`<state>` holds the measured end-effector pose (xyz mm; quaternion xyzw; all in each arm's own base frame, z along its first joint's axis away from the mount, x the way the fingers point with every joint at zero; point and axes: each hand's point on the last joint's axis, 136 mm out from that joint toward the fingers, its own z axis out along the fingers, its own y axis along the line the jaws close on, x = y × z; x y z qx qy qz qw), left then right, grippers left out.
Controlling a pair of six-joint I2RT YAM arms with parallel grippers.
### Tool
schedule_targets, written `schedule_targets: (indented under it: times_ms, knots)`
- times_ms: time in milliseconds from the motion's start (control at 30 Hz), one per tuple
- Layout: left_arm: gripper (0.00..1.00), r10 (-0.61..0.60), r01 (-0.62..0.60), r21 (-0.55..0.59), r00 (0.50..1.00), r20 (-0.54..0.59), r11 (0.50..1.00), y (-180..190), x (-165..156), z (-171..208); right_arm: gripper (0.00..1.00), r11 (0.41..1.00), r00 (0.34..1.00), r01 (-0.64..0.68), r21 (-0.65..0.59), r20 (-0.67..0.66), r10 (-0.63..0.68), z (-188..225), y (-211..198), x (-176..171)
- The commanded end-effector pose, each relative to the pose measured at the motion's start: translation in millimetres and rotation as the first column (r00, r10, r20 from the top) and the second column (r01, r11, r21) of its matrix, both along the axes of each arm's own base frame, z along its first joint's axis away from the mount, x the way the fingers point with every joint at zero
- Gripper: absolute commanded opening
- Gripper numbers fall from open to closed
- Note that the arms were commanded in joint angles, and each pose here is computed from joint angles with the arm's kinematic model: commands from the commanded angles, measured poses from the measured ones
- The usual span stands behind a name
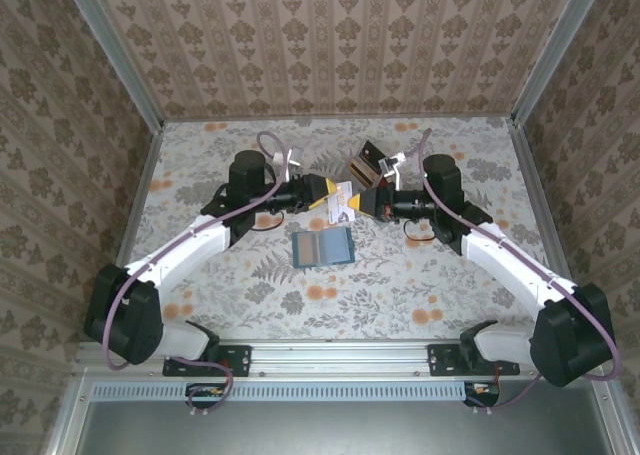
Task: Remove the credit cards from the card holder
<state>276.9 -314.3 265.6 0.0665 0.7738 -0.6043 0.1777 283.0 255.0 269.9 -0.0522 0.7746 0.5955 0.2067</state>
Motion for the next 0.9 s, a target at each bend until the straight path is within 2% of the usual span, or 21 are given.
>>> schedule_targets:
  times_ms: [0,167,267,333,433,533,867]
  knots:
    - [0.31,-0.032,0.036,-0.057,0.997,0.064,0.998,-1.0,-10.1,20.7,0.00,0.997,0.997,-0.055,0.059,0.052,0.052,34.7,0.5,-9.0]
    - [0.20,-0.065,0.073,-0.088,0.994,0.091,0.993,-7.0,-18.6,30.2,0.00,0.997,0.998,-0.051,0.062,0.044,0.048,35.5,-4.1,-6.6]
    - [0.09,-0.071,0.081,-0.099,0.993,0.098,0.992,-10.5,-19.6,34.6,0.00,0.997,0.998,-0.041,0.062,0.039,0.039,35.6,-6.1,-4.2]
    - [0.00,-0.063,0.075,-0.123,0.993,0.100,0.990,-11.6,-18.4,41.2,0.06,0.998,0.999,-0.026,0.061,0.033,0.024,34.6,-7.3,-2.1]
    - [0.00,-0.027,0.038,-0.140,0.996,0.084,0.989,-11.6,-14.4,49.3,0.21,0.996,1.000,0.019,0.087,0.017,-0.021,35.5,-8.9,3.3]
    - [0.00,0.020,-0.008,-0.145,0.997,0.080,0.989,-9.9,-11.5,56.8,0.28,0.989,0.998,0.056,0.137,-0.020,-0.054,36.0,-8.4,9.0]
    - [0.00,0.118,-0.107,-0.159,0.991,0.061,0.982,-1.0,-2.4,69.7,0.23,0.973,0.997,0.071,0.218,-0.048,-0.062,44.7,-3.6,14.7]
